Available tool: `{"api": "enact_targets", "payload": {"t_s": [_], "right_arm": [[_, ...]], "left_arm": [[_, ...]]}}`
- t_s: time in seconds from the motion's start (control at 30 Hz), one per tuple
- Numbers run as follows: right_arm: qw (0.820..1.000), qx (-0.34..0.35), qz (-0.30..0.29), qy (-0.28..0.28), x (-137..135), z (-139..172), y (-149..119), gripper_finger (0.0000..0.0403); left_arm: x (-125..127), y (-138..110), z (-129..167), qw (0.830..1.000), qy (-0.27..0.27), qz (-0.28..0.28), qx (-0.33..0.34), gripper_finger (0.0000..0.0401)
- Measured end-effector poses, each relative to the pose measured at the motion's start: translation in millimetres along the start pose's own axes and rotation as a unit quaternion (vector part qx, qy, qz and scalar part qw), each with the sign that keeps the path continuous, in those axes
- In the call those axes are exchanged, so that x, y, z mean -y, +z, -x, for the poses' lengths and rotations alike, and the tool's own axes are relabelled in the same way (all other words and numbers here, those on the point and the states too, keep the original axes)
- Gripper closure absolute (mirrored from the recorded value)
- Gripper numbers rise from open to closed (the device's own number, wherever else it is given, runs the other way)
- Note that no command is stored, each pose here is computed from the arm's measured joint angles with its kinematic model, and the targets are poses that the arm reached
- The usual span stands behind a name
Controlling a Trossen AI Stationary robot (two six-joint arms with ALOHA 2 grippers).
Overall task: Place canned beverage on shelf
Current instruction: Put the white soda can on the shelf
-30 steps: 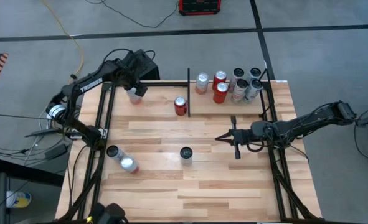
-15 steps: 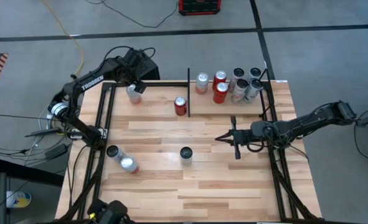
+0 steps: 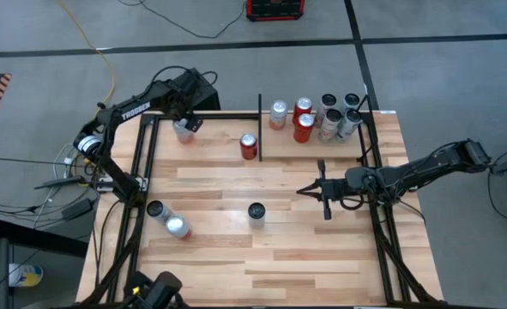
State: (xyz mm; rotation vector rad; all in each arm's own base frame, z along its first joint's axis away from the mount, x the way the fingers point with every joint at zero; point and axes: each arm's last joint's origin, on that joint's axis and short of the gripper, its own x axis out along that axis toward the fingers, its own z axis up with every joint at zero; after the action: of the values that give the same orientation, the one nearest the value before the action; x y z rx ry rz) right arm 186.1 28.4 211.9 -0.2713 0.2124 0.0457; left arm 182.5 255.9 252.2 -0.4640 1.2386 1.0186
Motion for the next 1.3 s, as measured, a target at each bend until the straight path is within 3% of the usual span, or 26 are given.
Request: {"api": "enact_targets", "payload": {"t_s": [0.77, 1.03, 1.2, 1.3], "right_arm": [[1.000, 0.000, 0.000, 0.000, 0.0, 0.0, 0.1, 0.0375], [1.000, 0.000, 0.000, 0.000, 0.0, 0.0, 0.1, 0.0375], [1.000, 0.000, 0.000, 0.000, 0.0, 0.0, 0.1, 0.0375], [1.000, 0.000, 0.001, 0.000, 0.0, 0.0, 0.1, 0.0375]], "left_arm": [[3.8, -18.0, -16.3, 0.998, -0.023, -0.026, -0.043, 0.0074], [4.3, -19.5, -16.4, 0.998, -0.032, -0.026, -0.051, 0.0117], [7.1, -16.9, -11.1, 0.997, -0.044, -0.028, -0.058, 0.0117], [13.9, -15.8, -1.1, 0.994, -0.079, -0.032, -0.064, 0.0117]]}}
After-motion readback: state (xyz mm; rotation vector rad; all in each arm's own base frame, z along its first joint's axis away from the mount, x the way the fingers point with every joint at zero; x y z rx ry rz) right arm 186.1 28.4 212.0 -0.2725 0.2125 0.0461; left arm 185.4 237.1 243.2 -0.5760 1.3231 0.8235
